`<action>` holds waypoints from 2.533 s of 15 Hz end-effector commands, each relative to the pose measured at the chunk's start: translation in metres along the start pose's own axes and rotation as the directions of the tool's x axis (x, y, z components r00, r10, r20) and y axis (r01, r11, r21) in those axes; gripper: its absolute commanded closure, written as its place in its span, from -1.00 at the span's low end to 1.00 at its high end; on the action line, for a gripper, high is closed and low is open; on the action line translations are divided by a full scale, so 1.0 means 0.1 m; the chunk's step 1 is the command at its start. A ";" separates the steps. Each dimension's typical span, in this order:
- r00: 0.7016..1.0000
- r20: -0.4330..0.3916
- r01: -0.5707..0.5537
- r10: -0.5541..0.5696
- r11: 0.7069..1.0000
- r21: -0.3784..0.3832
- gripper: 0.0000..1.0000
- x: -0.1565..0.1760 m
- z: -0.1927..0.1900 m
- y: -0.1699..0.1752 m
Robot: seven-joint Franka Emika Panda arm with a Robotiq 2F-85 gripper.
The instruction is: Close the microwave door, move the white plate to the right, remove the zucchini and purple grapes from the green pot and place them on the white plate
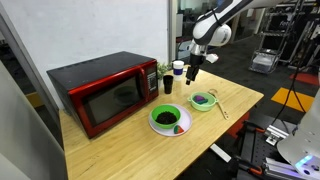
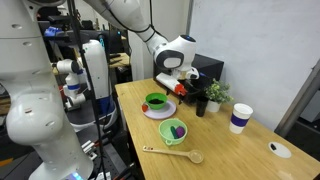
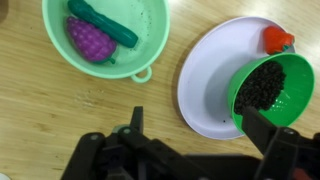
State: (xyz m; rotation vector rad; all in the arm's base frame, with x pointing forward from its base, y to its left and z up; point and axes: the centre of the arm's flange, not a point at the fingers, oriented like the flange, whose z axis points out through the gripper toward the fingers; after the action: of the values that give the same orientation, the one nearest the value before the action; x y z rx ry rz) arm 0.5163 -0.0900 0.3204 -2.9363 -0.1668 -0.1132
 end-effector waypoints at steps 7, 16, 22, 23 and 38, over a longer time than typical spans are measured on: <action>0.894 -0.016 0.447 -0.447 0.891 0.079 -1.00 -0.19 -0.05 0.19; 0.789 0.100 0.606 -0.607 0.794 0.042 -1.00 -0.46 0.11 0.24; 0.820 0.105 0.564 -0.563 0.826 0.021 -1.00 -0.41 0.20 0.24; 0.821 0.104 0.562 -0.561 0.827 0.020 -1.00 -0.41 0.20 0.24; 0.740 0.088 0.669 -0.667 0.743 0.004 -1.00 -0.60 0.30 0.18</action>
State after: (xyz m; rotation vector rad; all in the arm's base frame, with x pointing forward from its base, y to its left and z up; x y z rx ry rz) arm 0.4742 -0.1091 0.2851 -2.7510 -1.1756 -0.0480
